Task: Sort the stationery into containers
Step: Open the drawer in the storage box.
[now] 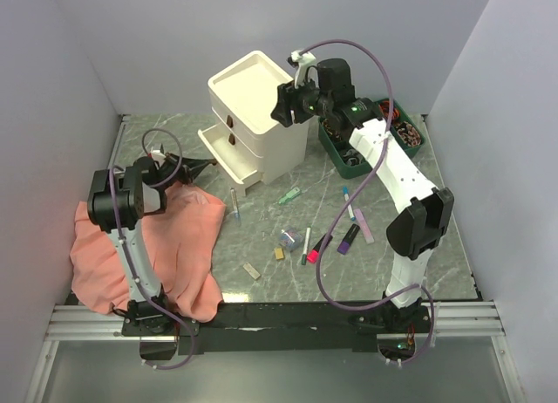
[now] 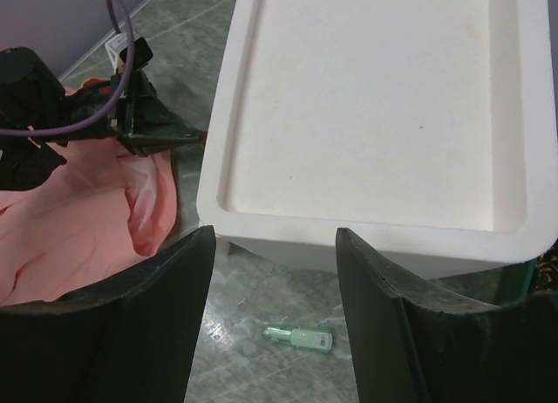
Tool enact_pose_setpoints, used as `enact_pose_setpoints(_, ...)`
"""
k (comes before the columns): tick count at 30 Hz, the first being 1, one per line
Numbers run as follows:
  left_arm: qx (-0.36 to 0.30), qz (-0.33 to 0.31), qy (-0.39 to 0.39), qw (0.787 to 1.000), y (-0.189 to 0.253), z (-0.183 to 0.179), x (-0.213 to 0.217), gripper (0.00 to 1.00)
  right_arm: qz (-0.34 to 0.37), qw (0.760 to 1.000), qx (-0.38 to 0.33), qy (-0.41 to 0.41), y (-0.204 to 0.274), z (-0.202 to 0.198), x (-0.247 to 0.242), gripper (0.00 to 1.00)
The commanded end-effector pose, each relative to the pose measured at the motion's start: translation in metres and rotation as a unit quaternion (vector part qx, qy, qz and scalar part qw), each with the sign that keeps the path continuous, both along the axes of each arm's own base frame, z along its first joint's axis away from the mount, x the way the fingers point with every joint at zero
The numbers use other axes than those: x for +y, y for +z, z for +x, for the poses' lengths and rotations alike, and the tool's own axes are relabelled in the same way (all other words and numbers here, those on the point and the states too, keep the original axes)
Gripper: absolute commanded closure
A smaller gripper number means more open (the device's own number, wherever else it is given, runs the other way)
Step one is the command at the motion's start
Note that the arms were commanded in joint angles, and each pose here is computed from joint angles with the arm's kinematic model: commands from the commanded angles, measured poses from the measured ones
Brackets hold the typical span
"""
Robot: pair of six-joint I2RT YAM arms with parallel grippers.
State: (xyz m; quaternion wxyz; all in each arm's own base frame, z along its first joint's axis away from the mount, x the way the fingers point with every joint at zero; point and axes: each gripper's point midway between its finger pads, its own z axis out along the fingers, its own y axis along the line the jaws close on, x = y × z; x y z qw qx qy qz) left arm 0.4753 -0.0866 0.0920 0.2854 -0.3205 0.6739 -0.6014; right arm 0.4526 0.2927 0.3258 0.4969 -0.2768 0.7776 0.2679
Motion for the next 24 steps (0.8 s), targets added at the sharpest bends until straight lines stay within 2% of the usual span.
enact_pose_setpoints(1,-0.050,0.018,-0.029,0.998,0.026,-0.022,0.005,0.99,0.012,0.999,-0.034,0.022,0.019,0.005,0.008,0.35)
enact_pose_setpoints(10,-0.030,0.043,-0.017,0.998,0.018,-0.037,0.011,0.99,0.003,0.999,-0.043,0.032,0.015,-0.001,0.005,0.35)
enact_pose_setpoints(17,-0.026,0.065,-0.018,0.997,0.021,-0.037,0.027,0.98,-0.017,0.997,-0.052,0.063,0.010,-0.020,0.000,0.34)
enact_pose_setpoints(20,-0.023,0.082,-0.029,0.996,0.019,-0.039,0.028,0.90,-0.039,0.994,-0.060,0.081,0.008,-0.033,-0.005,0.33)
enact_pose_setpoints(24,-0.038,0.104,-0.039,0.993,0.023,-0.037,0.032,0.65,-0.082,0.985,-0.096,0.116,0.000,-0.052,-0.017,0.32)
